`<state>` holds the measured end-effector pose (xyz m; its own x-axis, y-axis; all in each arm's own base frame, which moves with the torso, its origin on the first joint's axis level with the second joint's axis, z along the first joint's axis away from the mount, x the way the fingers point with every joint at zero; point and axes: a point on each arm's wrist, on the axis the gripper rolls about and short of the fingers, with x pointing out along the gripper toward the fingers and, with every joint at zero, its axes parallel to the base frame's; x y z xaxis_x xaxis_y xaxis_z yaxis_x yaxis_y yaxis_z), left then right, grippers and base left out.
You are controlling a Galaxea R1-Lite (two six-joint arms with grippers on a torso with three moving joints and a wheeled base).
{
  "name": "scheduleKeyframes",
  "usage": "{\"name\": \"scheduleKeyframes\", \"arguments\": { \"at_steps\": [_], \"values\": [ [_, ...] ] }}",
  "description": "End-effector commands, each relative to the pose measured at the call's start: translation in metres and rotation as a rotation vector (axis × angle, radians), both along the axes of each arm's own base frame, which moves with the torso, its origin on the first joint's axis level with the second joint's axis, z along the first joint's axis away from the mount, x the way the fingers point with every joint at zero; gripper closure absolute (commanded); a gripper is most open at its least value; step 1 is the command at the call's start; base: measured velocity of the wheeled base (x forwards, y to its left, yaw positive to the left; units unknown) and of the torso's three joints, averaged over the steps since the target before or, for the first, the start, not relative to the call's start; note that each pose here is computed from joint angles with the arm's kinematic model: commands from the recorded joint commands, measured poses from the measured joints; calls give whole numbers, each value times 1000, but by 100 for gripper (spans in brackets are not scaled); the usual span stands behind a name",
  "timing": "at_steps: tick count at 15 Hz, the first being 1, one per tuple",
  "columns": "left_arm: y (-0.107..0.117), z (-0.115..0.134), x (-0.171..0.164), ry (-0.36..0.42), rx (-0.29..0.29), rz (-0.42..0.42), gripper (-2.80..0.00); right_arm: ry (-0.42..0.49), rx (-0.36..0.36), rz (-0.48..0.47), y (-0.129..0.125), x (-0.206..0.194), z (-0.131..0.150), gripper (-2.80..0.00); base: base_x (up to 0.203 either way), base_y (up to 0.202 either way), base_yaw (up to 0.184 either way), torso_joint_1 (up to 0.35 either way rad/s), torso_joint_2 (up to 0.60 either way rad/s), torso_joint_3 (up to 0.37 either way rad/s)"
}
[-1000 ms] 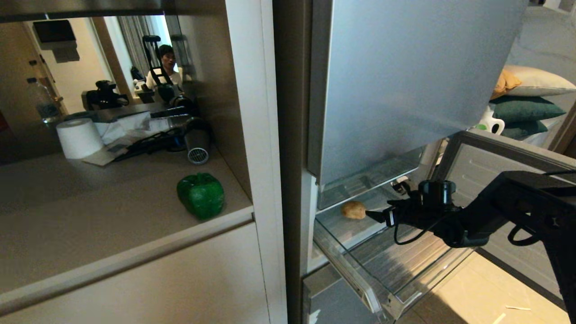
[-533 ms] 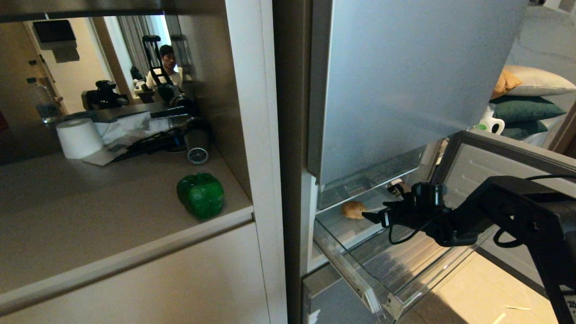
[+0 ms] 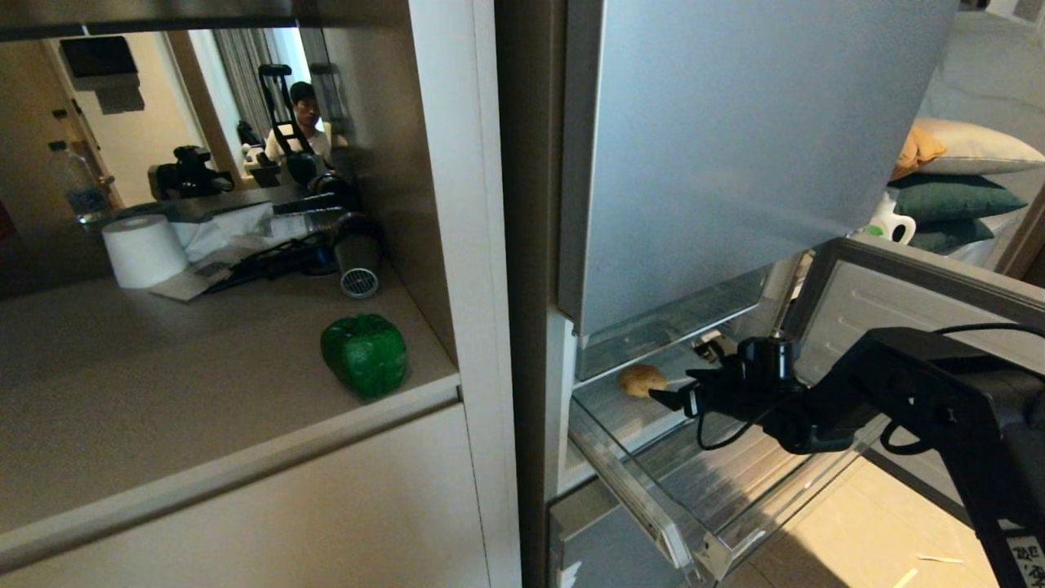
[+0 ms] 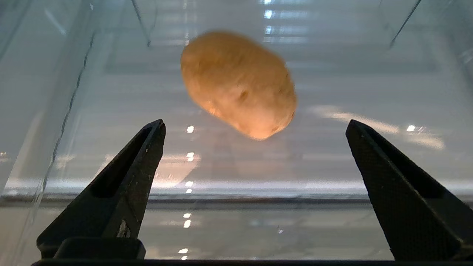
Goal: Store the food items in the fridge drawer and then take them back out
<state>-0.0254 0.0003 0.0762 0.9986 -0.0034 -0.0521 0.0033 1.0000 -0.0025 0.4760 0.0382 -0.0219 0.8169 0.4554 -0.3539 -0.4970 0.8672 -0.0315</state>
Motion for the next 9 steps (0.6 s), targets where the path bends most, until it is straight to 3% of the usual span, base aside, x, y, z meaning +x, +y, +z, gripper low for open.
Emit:
{"name": "scheduleKeyframes", "arguments": {
  "at_steps": [1,9],
  "values": [
    [0,0,0,0,0,0,0,-32,5,10,4,-1,0,-280,0,0,0,0,0,0],
    [0,0,0,0,0,0,0,-57,27,29,17,-9,-10,-280,0,0,0,0,0,0]
  ]
}}
